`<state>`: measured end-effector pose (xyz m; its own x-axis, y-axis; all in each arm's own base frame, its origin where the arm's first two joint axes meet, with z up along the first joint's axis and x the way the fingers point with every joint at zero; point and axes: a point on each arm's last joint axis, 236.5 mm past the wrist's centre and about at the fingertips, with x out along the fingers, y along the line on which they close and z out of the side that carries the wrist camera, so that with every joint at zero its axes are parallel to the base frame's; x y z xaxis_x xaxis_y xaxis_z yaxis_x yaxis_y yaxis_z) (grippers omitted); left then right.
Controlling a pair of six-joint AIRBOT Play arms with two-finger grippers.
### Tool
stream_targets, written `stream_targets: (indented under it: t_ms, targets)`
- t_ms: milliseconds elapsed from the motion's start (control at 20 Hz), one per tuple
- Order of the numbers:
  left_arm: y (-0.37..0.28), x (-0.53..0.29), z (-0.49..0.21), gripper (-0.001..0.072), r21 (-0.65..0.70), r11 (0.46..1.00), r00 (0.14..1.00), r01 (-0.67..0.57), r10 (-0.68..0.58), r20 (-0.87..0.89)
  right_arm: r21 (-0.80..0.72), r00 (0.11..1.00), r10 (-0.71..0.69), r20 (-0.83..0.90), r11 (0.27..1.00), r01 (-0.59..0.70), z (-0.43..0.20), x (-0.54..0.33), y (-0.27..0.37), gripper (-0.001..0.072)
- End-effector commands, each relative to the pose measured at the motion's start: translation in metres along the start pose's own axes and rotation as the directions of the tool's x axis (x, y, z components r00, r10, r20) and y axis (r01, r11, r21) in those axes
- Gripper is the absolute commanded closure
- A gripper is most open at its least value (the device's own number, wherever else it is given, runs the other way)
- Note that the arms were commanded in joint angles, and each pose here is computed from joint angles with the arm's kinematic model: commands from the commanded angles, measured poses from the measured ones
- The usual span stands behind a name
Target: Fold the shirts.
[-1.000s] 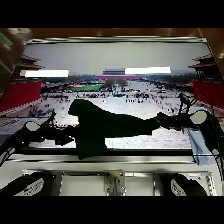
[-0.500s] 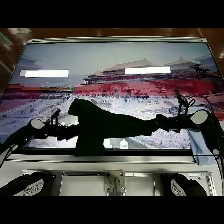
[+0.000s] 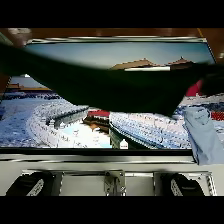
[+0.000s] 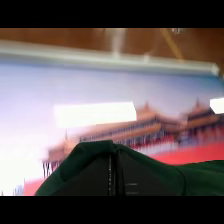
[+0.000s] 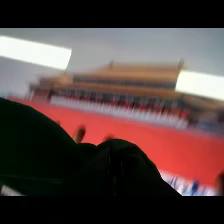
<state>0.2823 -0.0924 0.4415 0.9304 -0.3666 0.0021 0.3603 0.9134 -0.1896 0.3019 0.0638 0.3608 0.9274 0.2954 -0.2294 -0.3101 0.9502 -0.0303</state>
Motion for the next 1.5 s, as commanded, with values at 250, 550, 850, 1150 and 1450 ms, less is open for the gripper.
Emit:
stream_targets:
  t_ms: [250, 550, 850, 1150, 1450]
  targets:
    - [-0.047, -0.182, 0.132, 0.0669, 0.110, 0.990, 0.938, -0.094, 0.051, 0.343, -0.030, 0.910, -0.233, 0.342, 0.966, 0.258, 0.089, -0.184, 0.008, 0.0643]
    - [0.051, -0.112, 0.044, 0.0667, 0.149, 0.919, 0.929, -0.366, 0.371, -0.010, 0.085, 0.928, -0.184, -0.325, 0.971, 0.222, -0.044, -0.098, -0.016, 0.0643]
    - [0.133, 0.032, -0.176, 0.0667, 0.194, 0.912, 0.730, -0.362, 0.406, -0.550, 0.181, 0.642, -0.019, -0.766, 0.952, 0.245, -0.204, 0.041, -0.051, 0.0643]
    - [0.152, 0.126, -0.363, 0.0667, -0.004, 0.921, 0.480, -0.389, 0.199, -0.855, 0.394, 0.605, 0.092, -0.791, 0.834, 0.388, -0.331, 0.183, -0.069, 0.0642]
    - [0.141, 0.216, -0.402, 0.0666, -0.277, 0.868, 0.608, -0.412, 0.035, -0.793, 0.591, 0.840, 0.003, -0.542, 0.712, 0.379, -0.301, 0.263, -0.096, 0.0642]
